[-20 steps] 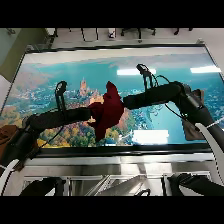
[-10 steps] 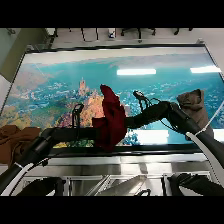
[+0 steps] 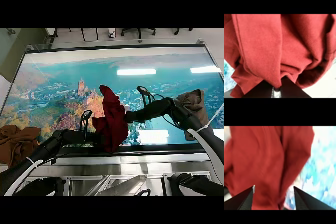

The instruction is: Fold the shirts.

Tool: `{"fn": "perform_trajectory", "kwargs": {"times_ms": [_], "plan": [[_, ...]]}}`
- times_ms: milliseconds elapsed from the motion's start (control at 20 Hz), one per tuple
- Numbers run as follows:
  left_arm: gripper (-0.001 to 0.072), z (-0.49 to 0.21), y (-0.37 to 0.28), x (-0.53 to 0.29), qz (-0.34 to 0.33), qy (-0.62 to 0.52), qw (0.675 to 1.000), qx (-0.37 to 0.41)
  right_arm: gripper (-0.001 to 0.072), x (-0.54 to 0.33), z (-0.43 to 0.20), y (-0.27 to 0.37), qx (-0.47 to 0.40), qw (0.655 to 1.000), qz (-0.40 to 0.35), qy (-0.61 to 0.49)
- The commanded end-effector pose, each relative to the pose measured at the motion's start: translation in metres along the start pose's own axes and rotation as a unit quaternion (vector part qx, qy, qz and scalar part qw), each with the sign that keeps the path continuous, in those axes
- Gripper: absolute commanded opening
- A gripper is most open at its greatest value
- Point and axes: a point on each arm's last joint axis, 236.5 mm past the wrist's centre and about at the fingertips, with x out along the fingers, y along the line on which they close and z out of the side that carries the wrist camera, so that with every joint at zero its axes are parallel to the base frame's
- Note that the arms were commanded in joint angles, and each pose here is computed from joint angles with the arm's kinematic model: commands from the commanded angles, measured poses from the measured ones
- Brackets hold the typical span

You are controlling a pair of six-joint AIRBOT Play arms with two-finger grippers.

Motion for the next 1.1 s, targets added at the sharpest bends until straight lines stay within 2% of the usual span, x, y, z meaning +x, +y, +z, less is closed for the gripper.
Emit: {"fn": "perform_trajectory", "kwargs": {"times_ms": [0, 100, 250, 450, 800, 850, 900, 950, 1050], "plan": [[0.0021, 0.005, -0.003, -0.001, -0.001, -0.005, 1.0, 0.009, 0.0549, -0.009, 0.039, 0.011, -0.007, 0.999, 0.011, -0.039], [0.0021, 0.004, -0.002, -0.001, 0.0, -0.004, 1.0, 0.009, 0.0549, 0.012, 0.043, 0.01, 0.007, 1.0, 0.019, -0.021], [0.0021, 0.004, 0.002, -0.001, 0.008, -0.003, 1.0, 0.019, 0.0502, 0.046, 0.05, 0.008, -0.004, 1.0, 0.017, 0.005], [0.0021, 0.005, 0.013, -0.004, 0.015, 0.005, 1.0, 0.003, 0.0503, 0.081, 0.066, 0.006, -0.003, 1.0, 0.019, 0.025], [0.0021, 0.014, 0.03, -0.011, 0.022, -0.004, 0.999, -0.025, 0.0502, 0.12, 0.055, 0.02, -0.018, 0.998, 0.024, 0.056], [0.0021, 0.013, 0.031, -0.011, 0.022, -0.003, 0.999, -0.025, 0.0469, 0.124, 0.055, 0.018, -0.015, 0.998, 0.023, 0.056], [0.0021, 0.013, 0.03, -0.011, 0.022, -0.003, 0.999, -0.025, 0.0211, 0.126, 0.055, 0.016, -0.014, 0.998, 0.022, 0.056], [0.0021, 0.013, 0.03, -0.011, 0.022, -0.003, 0.999, -0.025, 0.0016, 0.125, 0.056, 0.017, -0.014, 0.998, 0.022, 0.053], [0.0021, 0.015, 0.031, -0.011, 0.023, -0.006, 0.999, -0.024, 0.0019, 0.119, 0.066, 0.025, -0.023, 0.998, 0.028, 0.044]]}}
